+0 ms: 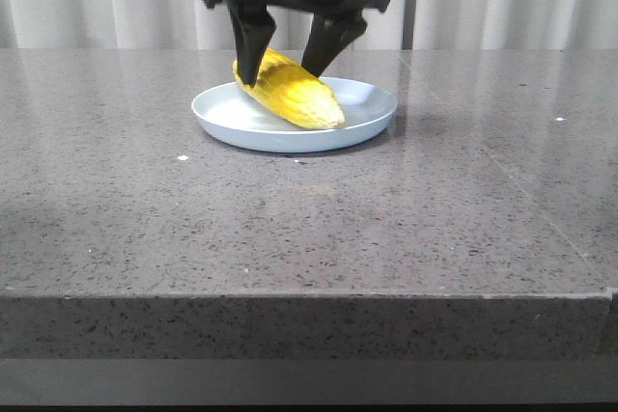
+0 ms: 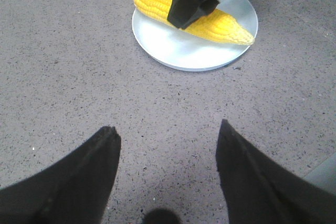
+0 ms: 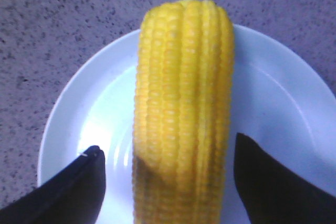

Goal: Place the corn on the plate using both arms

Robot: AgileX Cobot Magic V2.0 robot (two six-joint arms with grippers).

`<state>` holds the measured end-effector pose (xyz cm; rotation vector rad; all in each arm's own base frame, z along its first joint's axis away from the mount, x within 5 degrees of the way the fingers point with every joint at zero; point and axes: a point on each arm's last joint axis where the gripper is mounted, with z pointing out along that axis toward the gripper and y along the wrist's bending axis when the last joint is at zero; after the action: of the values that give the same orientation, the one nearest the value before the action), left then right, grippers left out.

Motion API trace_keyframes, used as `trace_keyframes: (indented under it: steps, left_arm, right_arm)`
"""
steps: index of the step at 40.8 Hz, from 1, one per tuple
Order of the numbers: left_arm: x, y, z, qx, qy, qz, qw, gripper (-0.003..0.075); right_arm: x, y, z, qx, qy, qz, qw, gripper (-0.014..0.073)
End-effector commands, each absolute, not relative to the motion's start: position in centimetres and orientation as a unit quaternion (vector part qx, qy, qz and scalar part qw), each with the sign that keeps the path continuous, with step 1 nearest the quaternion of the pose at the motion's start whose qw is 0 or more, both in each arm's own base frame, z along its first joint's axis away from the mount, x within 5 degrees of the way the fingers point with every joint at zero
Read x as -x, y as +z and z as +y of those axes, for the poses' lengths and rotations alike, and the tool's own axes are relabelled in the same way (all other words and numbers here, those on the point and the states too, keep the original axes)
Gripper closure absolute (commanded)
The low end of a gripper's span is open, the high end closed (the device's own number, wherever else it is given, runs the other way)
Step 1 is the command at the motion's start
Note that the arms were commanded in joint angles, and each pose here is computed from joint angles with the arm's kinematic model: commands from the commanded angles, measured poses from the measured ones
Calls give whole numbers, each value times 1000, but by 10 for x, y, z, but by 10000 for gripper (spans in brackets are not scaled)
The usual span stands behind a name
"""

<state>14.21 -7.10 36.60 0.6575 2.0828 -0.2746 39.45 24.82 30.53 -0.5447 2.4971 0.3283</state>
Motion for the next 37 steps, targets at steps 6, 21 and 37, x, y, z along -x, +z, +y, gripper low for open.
trace_keyframes:
  steps: [6,21,37]
  left_arm:
    - [-143,381,-73,-253,-124,821,496,312]
    - [-143,381,-73,-253,-124,821,496,312]
    - [-143,381,-73,-253,-124,821,496,312]
  right_arm:
    - [-353,409,223,197,162,884,392,53]
    - [-259,470,174,227,178,835,468,53]
    - [-162,452,104,234,144,825,494,53]
